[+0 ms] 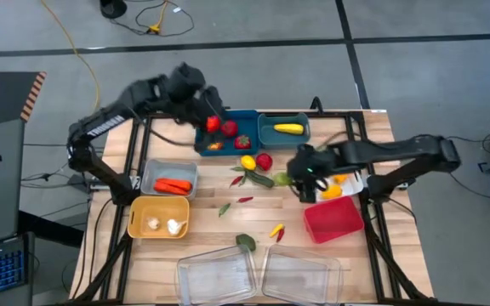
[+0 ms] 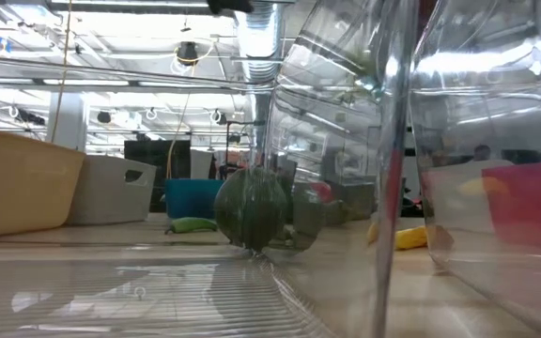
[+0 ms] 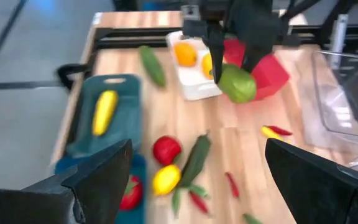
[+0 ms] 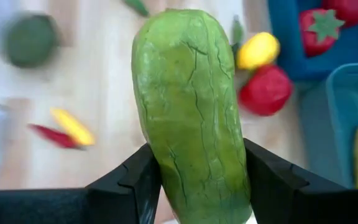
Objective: Sort produce into baskets
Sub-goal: Put the chayote into the pink bin
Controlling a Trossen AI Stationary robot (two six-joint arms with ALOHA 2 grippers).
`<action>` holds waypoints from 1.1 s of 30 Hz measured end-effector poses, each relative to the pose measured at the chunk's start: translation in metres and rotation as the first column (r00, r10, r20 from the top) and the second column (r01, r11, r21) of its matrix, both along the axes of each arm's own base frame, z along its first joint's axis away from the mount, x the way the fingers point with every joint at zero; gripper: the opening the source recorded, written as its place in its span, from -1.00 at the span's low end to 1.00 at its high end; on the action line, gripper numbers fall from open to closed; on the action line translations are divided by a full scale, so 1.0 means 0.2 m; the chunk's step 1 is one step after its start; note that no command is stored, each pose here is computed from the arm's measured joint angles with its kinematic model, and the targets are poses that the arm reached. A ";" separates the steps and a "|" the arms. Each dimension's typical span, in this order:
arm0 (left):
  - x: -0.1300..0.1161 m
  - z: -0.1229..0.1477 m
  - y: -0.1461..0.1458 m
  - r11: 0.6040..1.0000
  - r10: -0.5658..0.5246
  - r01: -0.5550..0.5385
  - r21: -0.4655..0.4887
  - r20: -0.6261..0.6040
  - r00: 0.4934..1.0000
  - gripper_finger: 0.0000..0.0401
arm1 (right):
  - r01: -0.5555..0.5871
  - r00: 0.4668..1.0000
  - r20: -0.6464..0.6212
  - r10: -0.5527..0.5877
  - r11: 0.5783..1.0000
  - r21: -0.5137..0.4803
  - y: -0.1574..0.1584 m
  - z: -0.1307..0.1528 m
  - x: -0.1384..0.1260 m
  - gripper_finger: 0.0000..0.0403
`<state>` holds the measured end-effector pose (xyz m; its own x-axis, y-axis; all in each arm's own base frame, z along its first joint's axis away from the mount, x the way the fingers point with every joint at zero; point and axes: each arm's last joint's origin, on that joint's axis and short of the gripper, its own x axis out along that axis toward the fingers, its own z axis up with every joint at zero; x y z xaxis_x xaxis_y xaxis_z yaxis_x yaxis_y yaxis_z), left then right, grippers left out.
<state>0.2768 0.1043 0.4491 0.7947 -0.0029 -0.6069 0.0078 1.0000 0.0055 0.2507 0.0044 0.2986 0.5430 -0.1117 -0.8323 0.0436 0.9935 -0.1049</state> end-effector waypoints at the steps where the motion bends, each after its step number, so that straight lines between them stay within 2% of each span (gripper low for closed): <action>1: 0.03 -0.04 -0.02 1.000 -0.015 0.015 -0.005 0.006 1.000 0.76 | 0.006 1.000 0.015 -0.006 1.000 0.025 0.03 0.02 -0.03 0.09; 6: 0.18 -0.23 -0.10 0.997 -0.065 0.066 -0.032 0.032 0.997 0.76 | 0.034 0.999 -0.002 -0.034 0.987 0.155 0.20 0.09 -0.19 0.09; 11: 0.28 -0.42 -0.18 0.996 -0.068 0.072 -0.050 0.080 0.994 0.76 | 0.078 0.990 -0.130 -0.044 0.961 0.264 0.34 0.07 -0.30 0.09; 16: 0.33 -0.53 -0.24 0.998 -0.049 0.054 -0.033 0.142 0.989 0.76 | 0.090 0.974 -0.226 -0.029 0.961 0.263 0.45 0.04 -0.36 0.09; 22: 0.36 -0.59 -0.32 0.999 -0.041 0.043 -0.006 0.179 0.983 0.76 | 0.017 0.965 -0.257 0.047 0.970 0.242 0.53 0.02 -0.39 0.11; 33: 0.39 -0.63 -0.42 0.998 -0.061 0.059 0.018 0.153 0.986 0.76 | 0.023 0.952 -0.305 0.041 0.979 0.204 0.52 0.01 -0.42 0.33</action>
<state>0.3549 0.0200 0.3232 0.8769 -0.0458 -0.4785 0.0655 0.9976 0.0245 0.1674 0.1084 0.3004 0.2590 0.0802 -0.9625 0.0326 0.9953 0.0917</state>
